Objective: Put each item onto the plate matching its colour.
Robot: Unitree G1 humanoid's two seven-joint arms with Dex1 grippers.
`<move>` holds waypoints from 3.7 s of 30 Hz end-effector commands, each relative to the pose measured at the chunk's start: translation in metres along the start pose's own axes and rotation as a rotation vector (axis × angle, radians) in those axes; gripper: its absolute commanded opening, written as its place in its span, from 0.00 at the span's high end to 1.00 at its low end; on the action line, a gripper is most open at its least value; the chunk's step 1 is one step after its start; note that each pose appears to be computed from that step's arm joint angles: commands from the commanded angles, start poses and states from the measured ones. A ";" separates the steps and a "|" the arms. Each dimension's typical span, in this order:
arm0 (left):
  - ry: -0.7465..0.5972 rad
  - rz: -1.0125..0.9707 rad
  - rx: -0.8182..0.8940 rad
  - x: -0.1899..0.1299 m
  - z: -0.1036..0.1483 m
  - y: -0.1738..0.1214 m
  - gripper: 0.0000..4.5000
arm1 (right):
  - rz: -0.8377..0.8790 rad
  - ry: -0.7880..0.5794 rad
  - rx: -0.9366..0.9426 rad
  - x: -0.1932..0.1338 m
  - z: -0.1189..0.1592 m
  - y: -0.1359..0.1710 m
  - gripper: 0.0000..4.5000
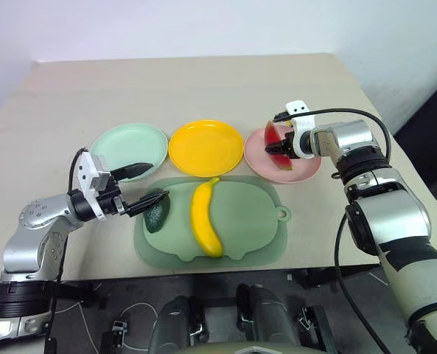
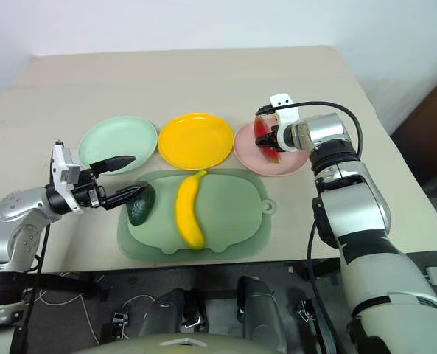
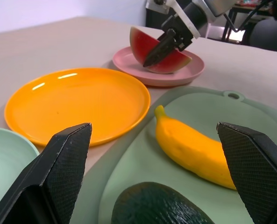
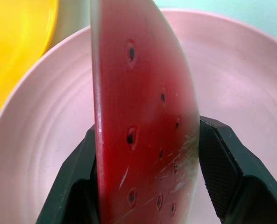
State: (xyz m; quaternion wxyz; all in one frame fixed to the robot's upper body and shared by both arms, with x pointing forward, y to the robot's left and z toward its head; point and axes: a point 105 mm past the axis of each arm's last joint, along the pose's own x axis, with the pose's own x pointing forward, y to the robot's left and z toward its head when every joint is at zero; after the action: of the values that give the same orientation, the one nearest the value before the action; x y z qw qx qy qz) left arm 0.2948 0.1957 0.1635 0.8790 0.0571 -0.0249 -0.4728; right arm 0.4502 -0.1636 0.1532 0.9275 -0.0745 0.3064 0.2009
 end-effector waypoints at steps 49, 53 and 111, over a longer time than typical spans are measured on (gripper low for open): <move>-0.019 -0.025 0.034 0.002 0.008 0.005 0.00 | 0.567 0.135 0.179 -0.055 -0.011 0.177 0.01; -0.022 -0.026 0.032 0.004 0.007 0.004 0.00 | 0.557 0.202 0.226 -0.048 -0.008 0.189 0.01; -0.030 0.011 0.033 -0.002 0.003 0.003 0.00 | 0.218 -0.030 0.632 -0.017 0.097 0.134 0.57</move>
State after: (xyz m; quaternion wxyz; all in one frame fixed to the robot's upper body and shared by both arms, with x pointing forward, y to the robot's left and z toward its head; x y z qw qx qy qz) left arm 0.2985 0.1984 0.1560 0.8806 0.0499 -0.0222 -0.4708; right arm 0.4300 -0.0305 0.2273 0.8774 0.2481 0.3691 0.1799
